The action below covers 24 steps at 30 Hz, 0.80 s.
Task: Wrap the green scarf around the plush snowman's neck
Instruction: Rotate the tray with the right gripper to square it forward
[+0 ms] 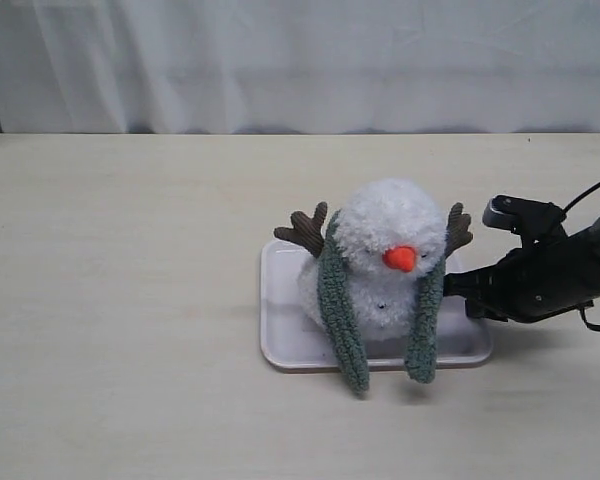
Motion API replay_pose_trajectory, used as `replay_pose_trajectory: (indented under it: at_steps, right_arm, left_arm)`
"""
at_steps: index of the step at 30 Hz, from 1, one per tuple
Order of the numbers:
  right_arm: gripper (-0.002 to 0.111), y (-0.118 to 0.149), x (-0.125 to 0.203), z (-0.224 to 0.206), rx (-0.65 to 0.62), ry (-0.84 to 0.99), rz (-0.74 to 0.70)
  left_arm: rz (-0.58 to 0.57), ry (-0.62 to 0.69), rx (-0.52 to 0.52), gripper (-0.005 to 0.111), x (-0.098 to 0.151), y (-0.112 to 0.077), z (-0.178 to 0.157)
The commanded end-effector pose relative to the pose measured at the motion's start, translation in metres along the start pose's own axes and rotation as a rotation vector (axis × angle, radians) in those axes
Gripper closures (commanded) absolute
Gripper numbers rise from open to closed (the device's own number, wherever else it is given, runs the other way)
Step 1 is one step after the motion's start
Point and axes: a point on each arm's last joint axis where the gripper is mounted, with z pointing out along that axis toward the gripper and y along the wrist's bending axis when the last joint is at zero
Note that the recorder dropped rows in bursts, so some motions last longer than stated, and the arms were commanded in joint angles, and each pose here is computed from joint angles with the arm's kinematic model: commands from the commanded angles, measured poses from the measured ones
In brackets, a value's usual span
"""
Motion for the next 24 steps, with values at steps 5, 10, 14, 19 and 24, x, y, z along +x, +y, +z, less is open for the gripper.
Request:
replay_pose_trajectory:
  at_steps: [5, 10, 14, 19, 24]
  right_arm:
    - [0.09, -0.002, 0.01, 0.008, -0.001, 0.051, 0.069]
    - [0.071, 0.0, 0.01, 0.007, -0.011, 0.057, 0.089]
    - [0.066, 0.004, 0.007, -0.003, -0.037, 0.045, 0.081]
    - [0.066, 0.013, 0.003, -0.024, -0.092, 0.028, 0.062]
    - [0.066, 0.022, 0.003, -0.046, -0.141, 0.04, -0.007]
  left_arm:
    - [-0.003, -0.013, 0.004, 0.107, -0.001, 0.0, 0.0]
    - [-0.003, -0.013, 0.004, 0.107, -0.001, 0.0, 0.0]
    - [-0.003, -0.013, 0.004, 0.107, -0.001, 0.0, 0.0]
    - [-0.003, -0.013, 0.004, 0.107, -0.001, 0.0, 0.0]
    - [-0.003, -0.013, 0.004, 0.107, -0.001, 0.0, 0.0]
